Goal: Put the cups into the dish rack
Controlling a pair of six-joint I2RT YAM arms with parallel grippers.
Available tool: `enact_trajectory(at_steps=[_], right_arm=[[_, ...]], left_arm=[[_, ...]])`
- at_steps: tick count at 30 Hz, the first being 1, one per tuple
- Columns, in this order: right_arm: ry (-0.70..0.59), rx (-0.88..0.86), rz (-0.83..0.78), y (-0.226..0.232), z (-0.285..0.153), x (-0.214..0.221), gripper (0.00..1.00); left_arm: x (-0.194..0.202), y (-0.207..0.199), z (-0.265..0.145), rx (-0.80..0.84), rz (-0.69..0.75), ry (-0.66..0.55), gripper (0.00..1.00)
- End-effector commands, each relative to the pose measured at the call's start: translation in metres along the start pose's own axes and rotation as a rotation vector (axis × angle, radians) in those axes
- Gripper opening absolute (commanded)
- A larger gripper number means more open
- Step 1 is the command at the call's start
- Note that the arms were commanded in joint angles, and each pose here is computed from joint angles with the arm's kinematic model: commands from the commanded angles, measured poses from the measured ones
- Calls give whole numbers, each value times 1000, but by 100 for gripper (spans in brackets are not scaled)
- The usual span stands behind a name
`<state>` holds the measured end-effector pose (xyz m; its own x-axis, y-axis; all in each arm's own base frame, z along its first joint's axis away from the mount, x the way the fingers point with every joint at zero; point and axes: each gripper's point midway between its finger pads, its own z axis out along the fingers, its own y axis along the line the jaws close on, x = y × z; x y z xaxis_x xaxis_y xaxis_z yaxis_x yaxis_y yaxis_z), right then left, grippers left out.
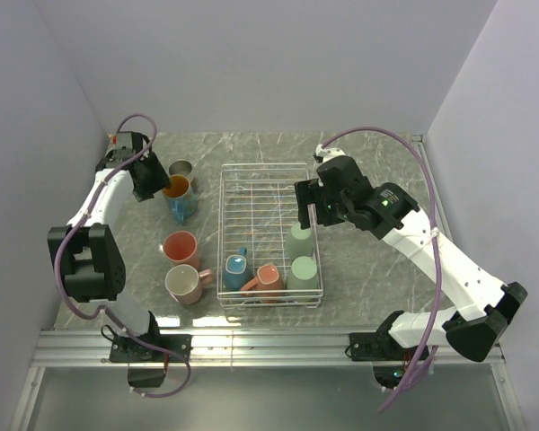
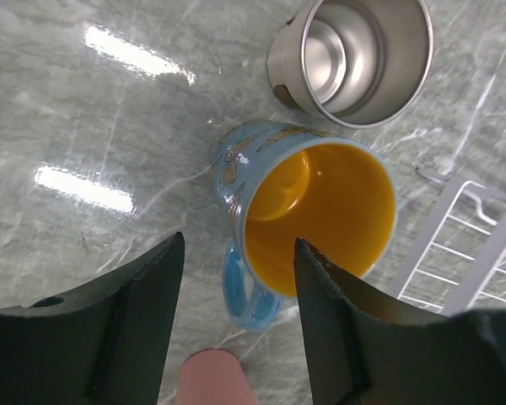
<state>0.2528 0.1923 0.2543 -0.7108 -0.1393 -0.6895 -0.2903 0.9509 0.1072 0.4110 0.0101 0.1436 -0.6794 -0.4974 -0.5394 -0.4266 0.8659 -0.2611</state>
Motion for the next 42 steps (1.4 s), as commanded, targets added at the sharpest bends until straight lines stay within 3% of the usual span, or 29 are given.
enact_trajectory(at_steps=[1,5,10,14,17,18,21,28,36,42], right_arm=[[-11,35,13,-8,-1,-2,97],[-2,53,9,-13,0,0,97],[11,67,16,-19,2,7,97],[21,71,26,-22,3,13,97],[26,70,24,-23,2,18,97],[27,72,26,-24,2,19,97],[20,75,30,-27,-2,22,97],[-3,60,45,-28,-9,22,97],[-61,24,63,-23,-22,10,97],[-100,-12,65,-17,-33,-5,97]], left_arm=[[-4,-11,9,58,29,-19,60],[4,-7,25,43,31,15,56],[11,-7,38,47,25,47,37],[13,-11,41,77,15,60,33],[15,-14,43,89,17,71,22],[16,-14,43,90,20,78,13],[15,-11,40,74,28,78,0],[-13,-16,1,101,36,18,0],[-47,-31,-72,167,25,-97,0],[-69,-58,-129,329,-65,-218,0]])
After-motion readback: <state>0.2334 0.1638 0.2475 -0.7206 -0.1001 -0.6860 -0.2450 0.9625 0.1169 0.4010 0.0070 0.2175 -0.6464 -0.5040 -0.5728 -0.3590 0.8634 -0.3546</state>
